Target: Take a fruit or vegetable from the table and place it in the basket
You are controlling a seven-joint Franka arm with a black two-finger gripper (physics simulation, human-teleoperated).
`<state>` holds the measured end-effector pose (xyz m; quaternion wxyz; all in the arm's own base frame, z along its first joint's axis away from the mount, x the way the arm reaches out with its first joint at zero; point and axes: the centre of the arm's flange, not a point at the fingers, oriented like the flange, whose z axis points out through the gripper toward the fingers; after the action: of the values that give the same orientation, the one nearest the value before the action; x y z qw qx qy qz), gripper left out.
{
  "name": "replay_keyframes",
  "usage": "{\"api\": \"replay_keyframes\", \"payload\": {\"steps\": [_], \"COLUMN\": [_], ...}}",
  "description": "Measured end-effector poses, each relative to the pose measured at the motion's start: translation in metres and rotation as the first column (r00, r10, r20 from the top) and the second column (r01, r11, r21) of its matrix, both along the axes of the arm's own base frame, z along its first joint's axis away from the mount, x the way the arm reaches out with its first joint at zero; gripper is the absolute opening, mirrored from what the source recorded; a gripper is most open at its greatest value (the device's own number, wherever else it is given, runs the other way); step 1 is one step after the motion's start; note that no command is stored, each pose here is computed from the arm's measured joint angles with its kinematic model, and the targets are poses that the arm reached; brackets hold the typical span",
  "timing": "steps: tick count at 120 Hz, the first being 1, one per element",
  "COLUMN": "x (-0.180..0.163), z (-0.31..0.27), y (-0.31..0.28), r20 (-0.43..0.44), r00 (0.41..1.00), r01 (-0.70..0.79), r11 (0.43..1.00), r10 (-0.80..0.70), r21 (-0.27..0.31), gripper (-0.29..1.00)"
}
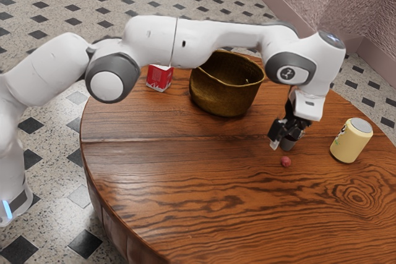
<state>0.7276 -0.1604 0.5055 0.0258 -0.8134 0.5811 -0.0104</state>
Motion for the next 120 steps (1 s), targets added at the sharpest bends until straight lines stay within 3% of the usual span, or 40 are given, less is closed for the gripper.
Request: {"api": "replay_keyframes", "payload": {"steps": [51, 87, 120], "x": [0.015, 0.023, 0.037], "z": [-0.050, -0.059, -0.070], "y": [0.010, 0.004, 0.018], "r20": [-0.062, -0.014, 0.035], "r00": [0.973, 0.949, 0.939], "r01": [0.220, 0.314, 0.343], "r11": [0.975, 0.948, 0.939], "r10": [-0.221, -0.315, -0.342], "r21": [-0.022, -0.042, -0.016], "gripper": [0.70, 0.70, 0.70]}}
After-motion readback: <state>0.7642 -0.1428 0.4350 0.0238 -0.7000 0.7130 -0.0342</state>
